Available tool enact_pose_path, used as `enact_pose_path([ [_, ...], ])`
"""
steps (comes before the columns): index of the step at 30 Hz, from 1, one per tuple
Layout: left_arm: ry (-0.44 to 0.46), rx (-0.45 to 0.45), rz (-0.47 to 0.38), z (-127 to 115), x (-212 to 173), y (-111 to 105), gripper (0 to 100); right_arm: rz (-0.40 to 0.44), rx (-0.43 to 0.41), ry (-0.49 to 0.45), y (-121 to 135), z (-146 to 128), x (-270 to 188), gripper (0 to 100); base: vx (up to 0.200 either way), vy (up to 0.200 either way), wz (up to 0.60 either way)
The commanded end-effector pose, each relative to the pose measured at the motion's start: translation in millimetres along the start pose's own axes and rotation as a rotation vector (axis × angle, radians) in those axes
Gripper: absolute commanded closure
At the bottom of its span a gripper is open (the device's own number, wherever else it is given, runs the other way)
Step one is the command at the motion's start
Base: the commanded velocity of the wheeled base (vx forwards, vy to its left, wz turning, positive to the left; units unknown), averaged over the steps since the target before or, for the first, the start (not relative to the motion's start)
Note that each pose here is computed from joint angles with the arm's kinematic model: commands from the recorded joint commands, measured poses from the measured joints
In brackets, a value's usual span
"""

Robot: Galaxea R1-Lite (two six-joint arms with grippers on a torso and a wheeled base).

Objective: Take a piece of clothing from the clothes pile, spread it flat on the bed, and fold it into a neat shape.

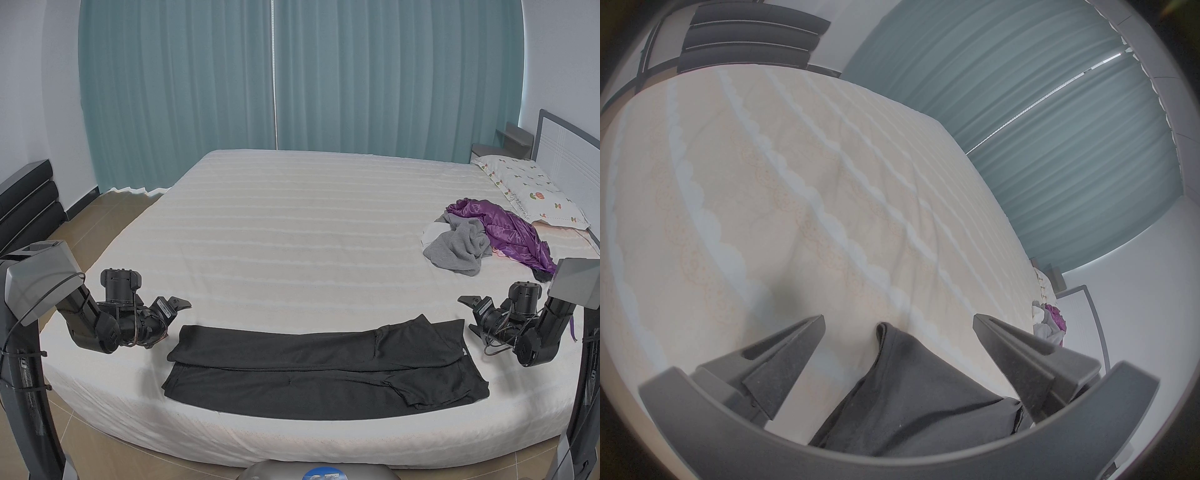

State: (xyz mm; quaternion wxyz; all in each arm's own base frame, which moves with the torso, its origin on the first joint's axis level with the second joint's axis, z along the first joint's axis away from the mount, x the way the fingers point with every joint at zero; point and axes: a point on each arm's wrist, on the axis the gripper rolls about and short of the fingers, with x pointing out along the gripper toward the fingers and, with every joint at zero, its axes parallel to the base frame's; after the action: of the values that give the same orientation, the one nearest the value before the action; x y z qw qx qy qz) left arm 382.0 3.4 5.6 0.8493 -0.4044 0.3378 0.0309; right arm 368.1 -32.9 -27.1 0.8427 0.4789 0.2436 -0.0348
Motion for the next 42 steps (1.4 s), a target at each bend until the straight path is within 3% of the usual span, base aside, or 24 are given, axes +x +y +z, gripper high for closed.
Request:
enact_pose_path([
  [1, 0.002, -0.001, 0.001, -2, -15, -1, 0, 0.04, 0.041, -0.021, 14, 3, -25, 0, 0.0, 0.0, 0.0],
  [6, 0.035, 0.014, -0.003, -13, -36, -3, 0, 0.051, 0.042, -0.003, 14, -10, -55, 0, 0.0, 0.0, 0.0],
  [16, 0.062, 0.028, 0.018, -23, -40, 6, 0, 0.054, 0.044, 0.043, 10, -27, -62, 0, 0.0, 0.0, 0.0],
  [22, 0.062, 0.033, 0.013, -23, -37, 4, 0, 0.052, 0.045, 0.044, 9, -28, -62, 0, -0.2, 0.0, 0.0],
  [26, 0.047, 0.059, -0.024, -19, -35, -10, 0, 0.034, 0.051, 0.052, 4, -30, -58, 0, 0.0, 0.0, 0.0],
  [32, 0.065, 0.177, -0.011, -23, -30, -5, 0, 0.035, 0.054, 0.051, 3, -29, -57, 0, 0.0, 0.0, 0.0],
  [42, 0.128, 0.244, -0.066, -28, -24, -2, 0, 0.018, 0.069, 0.063, -3, -32, -53, 0, 0.0, 0.0, 0.0],
])
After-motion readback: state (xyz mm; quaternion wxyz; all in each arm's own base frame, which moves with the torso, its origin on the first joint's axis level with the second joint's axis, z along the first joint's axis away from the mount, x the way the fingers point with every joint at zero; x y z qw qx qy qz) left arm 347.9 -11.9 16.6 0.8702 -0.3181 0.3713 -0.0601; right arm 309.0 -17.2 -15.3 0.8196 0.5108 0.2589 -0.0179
